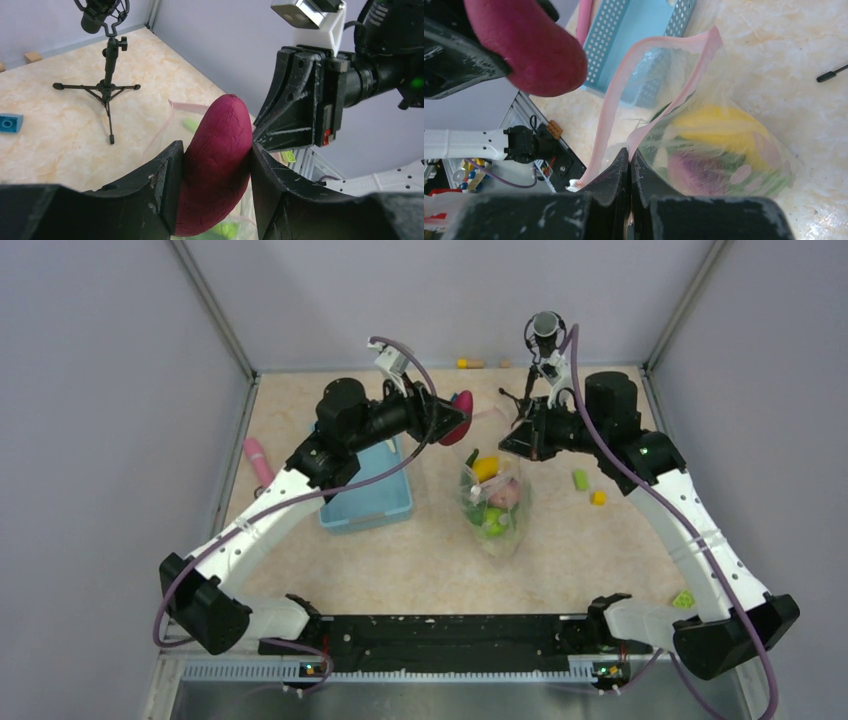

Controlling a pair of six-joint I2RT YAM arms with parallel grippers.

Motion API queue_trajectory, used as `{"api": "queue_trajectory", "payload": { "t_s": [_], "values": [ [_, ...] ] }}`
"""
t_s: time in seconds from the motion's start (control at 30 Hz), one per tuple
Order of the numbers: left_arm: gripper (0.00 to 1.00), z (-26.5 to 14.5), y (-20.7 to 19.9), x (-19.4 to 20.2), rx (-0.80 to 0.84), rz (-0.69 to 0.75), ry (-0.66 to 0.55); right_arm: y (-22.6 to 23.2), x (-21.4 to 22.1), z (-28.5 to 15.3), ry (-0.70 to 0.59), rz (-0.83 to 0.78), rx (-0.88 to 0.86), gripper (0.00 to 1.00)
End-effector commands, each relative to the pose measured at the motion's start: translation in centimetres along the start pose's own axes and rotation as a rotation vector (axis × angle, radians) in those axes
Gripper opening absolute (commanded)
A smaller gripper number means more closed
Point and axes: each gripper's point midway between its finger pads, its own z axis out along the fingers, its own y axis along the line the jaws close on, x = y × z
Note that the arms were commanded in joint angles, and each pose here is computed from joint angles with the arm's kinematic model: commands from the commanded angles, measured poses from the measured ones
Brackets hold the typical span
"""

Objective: Place the food in the zip-top bag and seal the zipper

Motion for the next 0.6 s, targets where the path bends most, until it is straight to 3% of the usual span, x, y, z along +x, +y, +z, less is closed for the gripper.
{"api": "queue_trajectory", "payload": {
  "t_s": [0.0,0.33,0.57],
  "values": [
    [0.0,2.3,-0.3,-2.5,0.009,-0.023,-0.122,1.7,-1.5,-1.0,-0.086,-0.044,-0.066,0.0],
    [0.0,5.5,-0.6,0.9,-0.006,-0.133,-0.113,0.9,-1.0,-0.7,-0.107,-0.013,-0.037,0.0],
    [0.0,6.2,-1.3,0.6,-0.014,-0.132,-0.136,0.8,-0.4,-0.8,-0.108,-0.004,-0.037,0.0]
  ]
}}
